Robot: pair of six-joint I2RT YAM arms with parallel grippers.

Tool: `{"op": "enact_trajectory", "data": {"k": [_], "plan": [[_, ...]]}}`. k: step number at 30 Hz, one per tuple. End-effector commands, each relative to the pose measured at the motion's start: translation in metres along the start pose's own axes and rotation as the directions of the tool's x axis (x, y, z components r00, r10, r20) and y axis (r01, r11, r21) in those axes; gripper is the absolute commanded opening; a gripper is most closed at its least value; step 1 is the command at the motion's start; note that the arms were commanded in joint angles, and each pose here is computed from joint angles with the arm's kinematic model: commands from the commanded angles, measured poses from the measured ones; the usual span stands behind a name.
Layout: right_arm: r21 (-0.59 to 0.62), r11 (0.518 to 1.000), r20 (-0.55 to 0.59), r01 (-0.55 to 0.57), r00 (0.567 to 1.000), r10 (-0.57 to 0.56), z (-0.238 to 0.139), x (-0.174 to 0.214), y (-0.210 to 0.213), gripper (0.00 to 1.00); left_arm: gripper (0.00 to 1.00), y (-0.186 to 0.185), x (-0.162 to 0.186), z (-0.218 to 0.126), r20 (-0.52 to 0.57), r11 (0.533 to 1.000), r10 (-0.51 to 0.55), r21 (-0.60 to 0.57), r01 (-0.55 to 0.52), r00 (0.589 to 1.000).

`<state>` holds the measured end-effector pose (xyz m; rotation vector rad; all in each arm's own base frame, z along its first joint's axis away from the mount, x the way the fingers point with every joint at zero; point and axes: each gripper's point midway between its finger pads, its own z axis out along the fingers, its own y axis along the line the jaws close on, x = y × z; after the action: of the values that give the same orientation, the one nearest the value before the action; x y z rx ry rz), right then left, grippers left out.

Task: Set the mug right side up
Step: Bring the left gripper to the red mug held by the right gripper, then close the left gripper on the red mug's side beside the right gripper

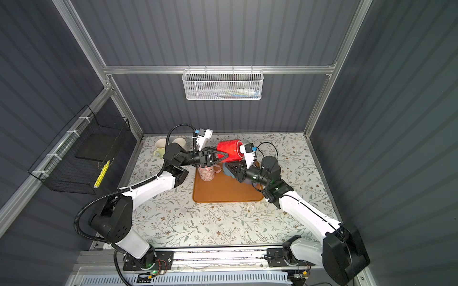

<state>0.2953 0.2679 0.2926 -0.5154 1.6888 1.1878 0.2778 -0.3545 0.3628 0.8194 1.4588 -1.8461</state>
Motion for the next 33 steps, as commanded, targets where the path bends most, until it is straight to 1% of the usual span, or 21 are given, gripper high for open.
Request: {"op": "enact_trajectory", "data": {"k": [1,10,16,18,21,24,27,31,33], "plan": [[-0.033,0.999,0.067,0.037,0.997,-0.035,-0.001,-0.017,0.007,0.01,0.26,-0.021,-0.007,0.004,0.003,0.995,0.083,0.049,-0.083,0.997],[-0.07,0.997,0.064,0.016,0.998,-0.011,0.003,-0.015,0.01,0.01,0.15,-0.022,-0.007,0.004,0.003,0.995,0.09,0.054,-0.09,0.996],[-0.074,0.997,0.052,0.013,0.999,-0.009,0.005,-0.011,0.008,0.02,0.08,-0.022,-0.006,0.005,0.002,0.995,0.087,0.054,-0.087,0.996],[-0.075,0.997,0.049,0.01,0.999,-0.006,0.005,-0.01,0.008,0.05,0.04,-0.022,-0.006,0.005,0.002,0.995,0.086,0.054,-0.086,0.996],[-0.068,0.998,0.043,0.002,0.999,0.001,0.006,-0.007,0.005,0.12,0.0,-0.021,-0.007,0.006,0.005,0.995,0.084,0.051,-0.084,0.996],[-0.059,0.998,0.043,0.0,0.999,0.003,0.007,-0.006,0.003,0.19,0.0,-0.021,-0.007,0.005,0.007,0.995,0.085,0.049,-0.085,0.996],[-0.054,0.999,0.044,-0.002,0.999,0.004,0.007,-0.006,0.001,0.23,0.0,-0.021,-0.007,0.006,0.006,0.995,0.087,0.046,-0.087,0.996],[-0.052,0.999,0.043,-0.005,0.999,0.008,0.008,-0.005,0.0,0.25,0.0,-0.021,-0.007,0.005,0.008,0.995,0.091,0.04,-0.091,0.996],[-0.052,0.999,0.041,-0.009,0.999,0.012,0.009,-0.004,-0.001,0.29,0.0,-0.02,-0.008,0.005,0.006,0.995,0.094,0.035,-0.094,0.996]]}}
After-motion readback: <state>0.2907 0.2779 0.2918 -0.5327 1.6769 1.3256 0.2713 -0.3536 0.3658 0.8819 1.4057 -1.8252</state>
